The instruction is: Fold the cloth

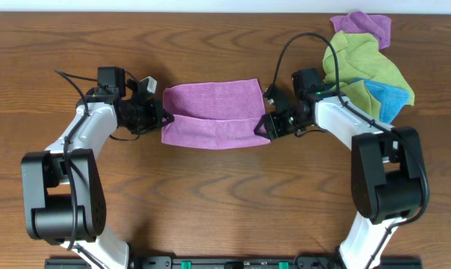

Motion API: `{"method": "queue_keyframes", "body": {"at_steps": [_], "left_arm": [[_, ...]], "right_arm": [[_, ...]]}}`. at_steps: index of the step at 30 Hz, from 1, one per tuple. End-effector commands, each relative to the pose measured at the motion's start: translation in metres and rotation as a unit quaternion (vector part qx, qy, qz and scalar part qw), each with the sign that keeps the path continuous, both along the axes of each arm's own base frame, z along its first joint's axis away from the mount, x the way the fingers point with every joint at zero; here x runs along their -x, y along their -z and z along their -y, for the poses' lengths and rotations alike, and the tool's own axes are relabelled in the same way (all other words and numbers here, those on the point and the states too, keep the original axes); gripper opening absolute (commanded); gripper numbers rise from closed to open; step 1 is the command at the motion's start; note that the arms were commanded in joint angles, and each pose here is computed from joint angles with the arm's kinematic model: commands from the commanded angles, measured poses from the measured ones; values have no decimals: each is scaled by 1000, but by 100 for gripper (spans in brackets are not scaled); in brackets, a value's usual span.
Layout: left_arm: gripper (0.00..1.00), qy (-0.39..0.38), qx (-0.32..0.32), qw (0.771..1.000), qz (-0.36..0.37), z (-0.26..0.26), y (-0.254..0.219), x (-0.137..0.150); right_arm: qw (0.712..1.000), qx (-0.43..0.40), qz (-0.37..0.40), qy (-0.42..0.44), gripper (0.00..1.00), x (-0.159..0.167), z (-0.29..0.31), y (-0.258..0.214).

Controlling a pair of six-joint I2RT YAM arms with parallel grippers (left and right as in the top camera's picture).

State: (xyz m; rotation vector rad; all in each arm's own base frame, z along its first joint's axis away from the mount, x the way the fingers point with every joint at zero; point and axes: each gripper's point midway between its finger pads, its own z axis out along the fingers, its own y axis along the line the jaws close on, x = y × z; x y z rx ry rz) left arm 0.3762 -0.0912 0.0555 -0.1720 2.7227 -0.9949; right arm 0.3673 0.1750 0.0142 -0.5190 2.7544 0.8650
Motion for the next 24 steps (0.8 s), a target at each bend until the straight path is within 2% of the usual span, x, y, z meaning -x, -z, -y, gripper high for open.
{"method": "queue_keyframes", "body": {"at_steps": [1, 14, 16, 18, 19, 24], "left_arm": [[6, 7, 3, 1000, 23, -1, -13, -6], [6, 7, 3, 1000, 22, -1, -13, -6], [6, 7, 3, 1000, 22, -1, -13, -6], [5, 6, 4, 1000, 20, -1, -12, -5], [5, 4, 4, 1000, 19, -1, -12, -5], [6, 3, 5, 1000, 17, -1, -12, -5]], "right_arm": [[1000, -6, -2, 21, 44, -5, 0, 0], [1000, -8, 15, 14, 39, -10, -7, -2], [1000, -8, 15, 14, 32, -10, -7, -2], [1000, -8, 16, 14, 8, -10, -7, -2], [1000, -8, 15, 16, 2, -11, -8, -2], [999, -13, 17, 32, 1, -16, -8, -4]]}}
